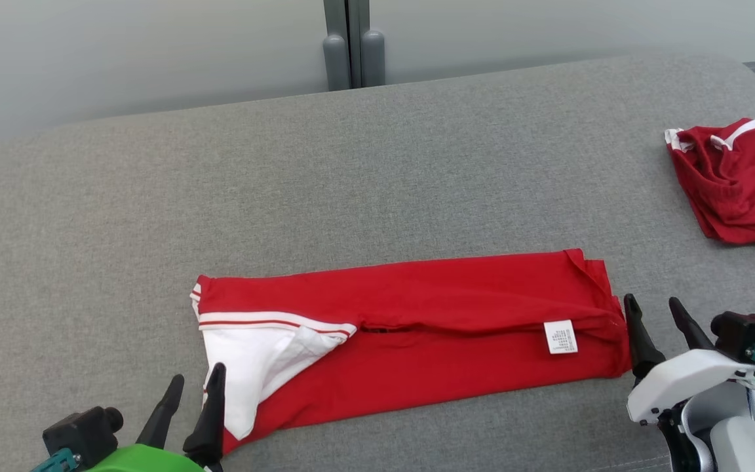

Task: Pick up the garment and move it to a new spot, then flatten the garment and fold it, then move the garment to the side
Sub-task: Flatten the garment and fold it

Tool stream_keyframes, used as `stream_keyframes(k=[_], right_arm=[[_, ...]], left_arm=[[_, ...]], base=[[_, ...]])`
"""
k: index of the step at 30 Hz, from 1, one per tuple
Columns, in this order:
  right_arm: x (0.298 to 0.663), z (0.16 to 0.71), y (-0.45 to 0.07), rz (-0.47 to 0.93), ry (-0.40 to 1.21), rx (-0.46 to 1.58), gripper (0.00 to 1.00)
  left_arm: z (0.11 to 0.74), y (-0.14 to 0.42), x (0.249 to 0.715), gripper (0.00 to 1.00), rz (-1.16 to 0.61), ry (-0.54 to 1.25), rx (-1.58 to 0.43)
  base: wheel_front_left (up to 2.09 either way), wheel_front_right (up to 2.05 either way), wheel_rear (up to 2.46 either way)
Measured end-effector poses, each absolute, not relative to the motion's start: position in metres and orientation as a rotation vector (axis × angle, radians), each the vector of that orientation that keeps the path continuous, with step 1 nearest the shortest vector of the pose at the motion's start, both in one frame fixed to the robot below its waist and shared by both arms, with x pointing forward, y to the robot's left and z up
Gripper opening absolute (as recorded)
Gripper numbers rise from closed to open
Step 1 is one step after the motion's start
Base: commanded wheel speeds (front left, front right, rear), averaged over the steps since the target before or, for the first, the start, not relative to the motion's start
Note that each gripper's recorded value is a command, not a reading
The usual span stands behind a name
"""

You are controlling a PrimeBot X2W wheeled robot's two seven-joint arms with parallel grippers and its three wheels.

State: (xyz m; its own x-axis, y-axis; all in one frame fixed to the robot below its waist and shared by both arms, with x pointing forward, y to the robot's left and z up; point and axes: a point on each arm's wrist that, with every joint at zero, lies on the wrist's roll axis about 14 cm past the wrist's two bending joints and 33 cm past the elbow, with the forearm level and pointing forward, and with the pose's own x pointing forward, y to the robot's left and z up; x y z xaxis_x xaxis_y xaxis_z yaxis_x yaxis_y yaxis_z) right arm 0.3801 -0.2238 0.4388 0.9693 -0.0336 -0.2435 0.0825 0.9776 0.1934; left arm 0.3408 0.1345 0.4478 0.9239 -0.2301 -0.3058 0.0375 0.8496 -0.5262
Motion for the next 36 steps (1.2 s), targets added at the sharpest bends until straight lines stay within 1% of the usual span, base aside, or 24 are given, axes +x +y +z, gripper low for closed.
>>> stream_keyframes(k=[7,11,15,21,27,32,36], right_arm=[[0.367,0.448,-0.247,-0.152,0.168,0.231,1.00],[0.370,0.452,-0.245,-0.149,0.159,0.225,1.00],[0.386,0.457,-0.232,-0.103,0.182,0.222,1.00],[0.396,0.430,-0.219,-0.047,0.375,0.177,1.00],[0.392,0.397,-0.214,-0.007,0.578,0.124,1.00],[0.388,0.378,-0.204,0.024,0.675,0.131,1.00],[0.388,0.370,-0.197,0.042,0.715,0.141,0.99]], left_arm=[[0.479,0.154,0.343,1.00,-0.069,0.215,-0.504],[0.481,0.161,0.344,1.00,-0.034,0.179,-0.444],[0.481,0.165,0.349,1.00,-0.008,0.145,-0.384],[0.476,0.163,0.354,1.00,0.000,0.142,-0.398],[0.472,0.175,0.353,1.00,0.042,0.135,-0.382],[0.469,0.183,0.352,1.00,0.067,0.138,-0.373],[0.464,0.185,0.352,1.00,0.077,0.150,-0.366]], base=[[0.00,0.00,0.00],[0.00,0.00,0.00],[0.00,0.00,0.00],[0.00,0.00,0.00],[0.00,0.00,0.00],[0.00,0.00,0.00],[0.00,0.00,0.00]])
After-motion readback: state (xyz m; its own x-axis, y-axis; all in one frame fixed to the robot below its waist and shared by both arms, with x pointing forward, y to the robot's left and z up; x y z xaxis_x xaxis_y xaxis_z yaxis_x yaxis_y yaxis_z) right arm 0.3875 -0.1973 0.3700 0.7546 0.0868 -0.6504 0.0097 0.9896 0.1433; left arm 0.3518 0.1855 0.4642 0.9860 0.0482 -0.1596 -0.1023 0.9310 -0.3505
